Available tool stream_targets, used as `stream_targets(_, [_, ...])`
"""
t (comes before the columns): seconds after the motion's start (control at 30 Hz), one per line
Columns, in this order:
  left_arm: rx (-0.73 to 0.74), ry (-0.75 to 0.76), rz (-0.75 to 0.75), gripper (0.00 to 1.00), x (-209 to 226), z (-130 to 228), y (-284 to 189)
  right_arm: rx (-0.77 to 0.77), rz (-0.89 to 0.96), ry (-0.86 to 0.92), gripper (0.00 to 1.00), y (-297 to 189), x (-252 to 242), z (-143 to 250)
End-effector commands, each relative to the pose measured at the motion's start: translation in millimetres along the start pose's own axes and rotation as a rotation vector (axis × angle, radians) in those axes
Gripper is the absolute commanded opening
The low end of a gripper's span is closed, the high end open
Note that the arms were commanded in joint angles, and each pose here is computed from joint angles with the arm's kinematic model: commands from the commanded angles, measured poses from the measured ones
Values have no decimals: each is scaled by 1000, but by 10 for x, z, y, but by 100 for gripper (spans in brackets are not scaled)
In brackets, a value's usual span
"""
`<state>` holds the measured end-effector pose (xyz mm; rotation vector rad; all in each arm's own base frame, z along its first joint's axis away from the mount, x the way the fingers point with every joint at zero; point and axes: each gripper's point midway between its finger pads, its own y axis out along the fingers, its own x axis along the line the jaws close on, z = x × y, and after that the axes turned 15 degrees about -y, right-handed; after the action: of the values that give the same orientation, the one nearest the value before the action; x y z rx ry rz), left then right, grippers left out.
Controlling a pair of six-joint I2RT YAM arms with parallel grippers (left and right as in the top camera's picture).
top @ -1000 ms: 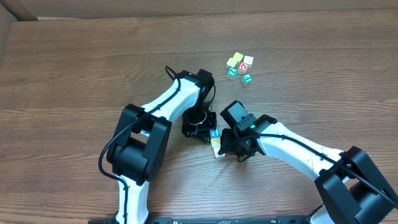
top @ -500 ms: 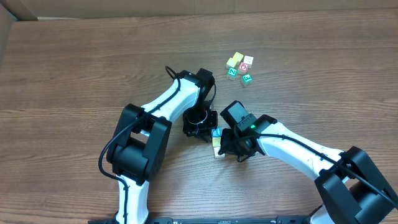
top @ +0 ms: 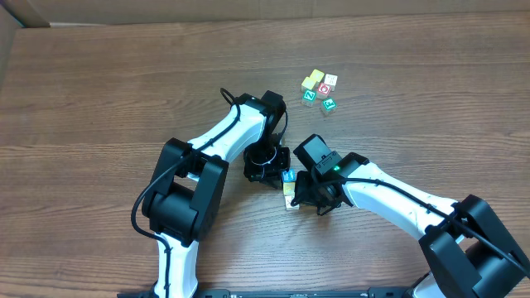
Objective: Flip 3 blocks
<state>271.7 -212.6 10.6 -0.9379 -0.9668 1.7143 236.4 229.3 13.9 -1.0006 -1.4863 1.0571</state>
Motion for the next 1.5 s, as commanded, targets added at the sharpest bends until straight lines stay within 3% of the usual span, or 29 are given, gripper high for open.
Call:
stream_targets(0.0, [12,18,14,4,-24,36,8,-18,16,9,5,-7,-37,-74])
stream_targets(0.4, [1,11,-33,4,65,29,7,5,43,59,5,-32,-209,-74])
stream_targets(0.67, [68,15,-78,4,163,207,7,0,50,73,8,-40,-258,-99])
stream_targets(1.1, [75,38,-84,4,91,289,62,15,88,208,9,-125,-691,-185])
stream_targets(1.47, [68,41,-78,4,62,283,73,21,92,197,9,-132,-724,-179])
